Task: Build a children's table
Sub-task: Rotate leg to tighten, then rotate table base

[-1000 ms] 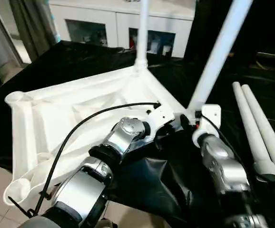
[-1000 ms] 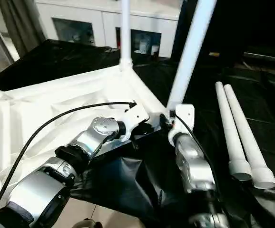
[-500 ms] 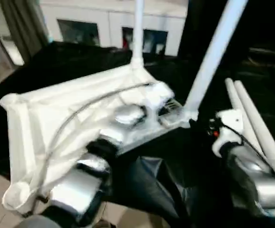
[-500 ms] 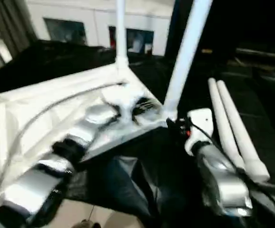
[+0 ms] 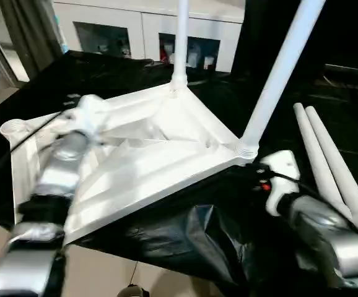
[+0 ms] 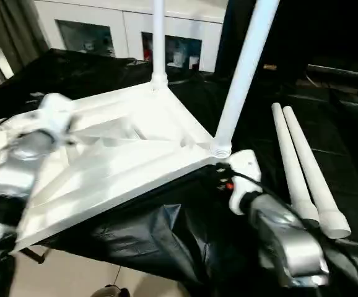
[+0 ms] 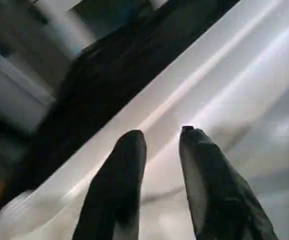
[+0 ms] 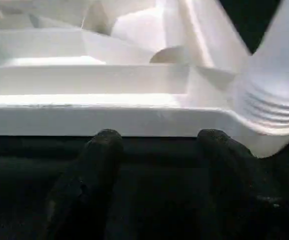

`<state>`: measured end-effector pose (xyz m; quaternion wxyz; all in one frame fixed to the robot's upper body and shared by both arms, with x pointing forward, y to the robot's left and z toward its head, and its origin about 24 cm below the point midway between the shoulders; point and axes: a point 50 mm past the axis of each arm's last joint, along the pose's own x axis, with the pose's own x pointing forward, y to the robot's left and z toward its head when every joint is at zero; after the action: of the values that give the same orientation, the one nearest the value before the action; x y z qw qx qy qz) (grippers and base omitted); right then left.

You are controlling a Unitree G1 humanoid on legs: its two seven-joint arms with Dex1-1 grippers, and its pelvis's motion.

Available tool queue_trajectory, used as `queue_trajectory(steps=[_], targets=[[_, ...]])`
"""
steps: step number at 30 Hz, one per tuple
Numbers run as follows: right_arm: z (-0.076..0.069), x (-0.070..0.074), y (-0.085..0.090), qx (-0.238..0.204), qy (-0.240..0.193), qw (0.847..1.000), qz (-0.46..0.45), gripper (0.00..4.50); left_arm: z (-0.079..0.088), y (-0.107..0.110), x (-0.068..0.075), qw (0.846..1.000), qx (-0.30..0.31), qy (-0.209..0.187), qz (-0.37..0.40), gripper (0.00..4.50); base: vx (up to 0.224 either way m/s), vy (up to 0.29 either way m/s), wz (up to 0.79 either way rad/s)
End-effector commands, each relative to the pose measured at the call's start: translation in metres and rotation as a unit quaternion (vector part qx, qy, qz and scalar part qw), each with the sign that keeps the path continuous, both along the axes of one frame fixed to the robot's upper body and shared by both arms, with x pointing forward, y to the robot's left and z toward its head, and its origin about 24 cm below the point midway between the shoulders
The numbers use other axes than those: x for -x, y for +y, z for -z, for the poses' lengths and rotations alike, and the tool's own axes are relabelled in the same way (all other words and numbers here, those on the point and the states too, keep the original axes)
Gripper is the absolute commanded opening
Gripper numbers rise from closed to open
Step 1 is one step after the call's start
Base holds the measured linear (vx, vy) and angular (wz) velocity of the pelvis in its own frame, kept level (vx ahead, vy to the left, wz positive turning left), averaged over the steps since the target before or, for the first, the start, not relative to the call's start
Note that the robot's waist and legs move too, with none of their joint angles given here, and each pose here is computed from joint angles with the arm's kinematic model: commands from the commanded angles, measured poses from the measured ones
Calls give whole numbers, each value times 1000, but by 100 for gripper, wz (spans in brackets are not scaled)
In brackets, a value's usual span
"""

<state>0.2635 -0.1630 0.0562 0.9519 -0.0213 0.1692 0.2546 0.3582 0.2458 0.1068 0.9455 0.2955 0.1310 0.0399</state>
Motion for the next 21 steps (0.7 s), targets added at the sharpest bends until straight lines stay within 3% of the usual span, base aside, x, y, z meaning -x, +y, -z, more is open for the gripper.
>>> queue_trajectory(steps=[1, 5, 11, 15, 19, 21], targets=[[6, -4, 2, 12, 17, 1000, 12, 231, -7, 12, 10, 999, -30, -4, -40, 105, 0, 0, 0], [14, -10, 8, 19, 33, 999, 23, 203, 0, 23, 22, 997, -45, 30, -56, 89, 0, 0, 0], [17, -20, 12, 29, 31, 998, 37, 149, 21, 26, 39, 989, -39, 138, -25, 45, 0, 0, 0], [18, -23, 14, 29, 28, 998, 39, 114, 28, 26, 46, 984, -36, 176, -5, 14, 0, 0, 0], [21, -34, 24, 26, 25, 999, 31, 77, 38, 16, 57, 963, -38, 253, 89, 0, 0, 0, 0], [22, -38, 28, 23, 25, 999, 28, 62, 38, 12, 59, 954, -45, 267, 125, 0, 0, 0, 0]])
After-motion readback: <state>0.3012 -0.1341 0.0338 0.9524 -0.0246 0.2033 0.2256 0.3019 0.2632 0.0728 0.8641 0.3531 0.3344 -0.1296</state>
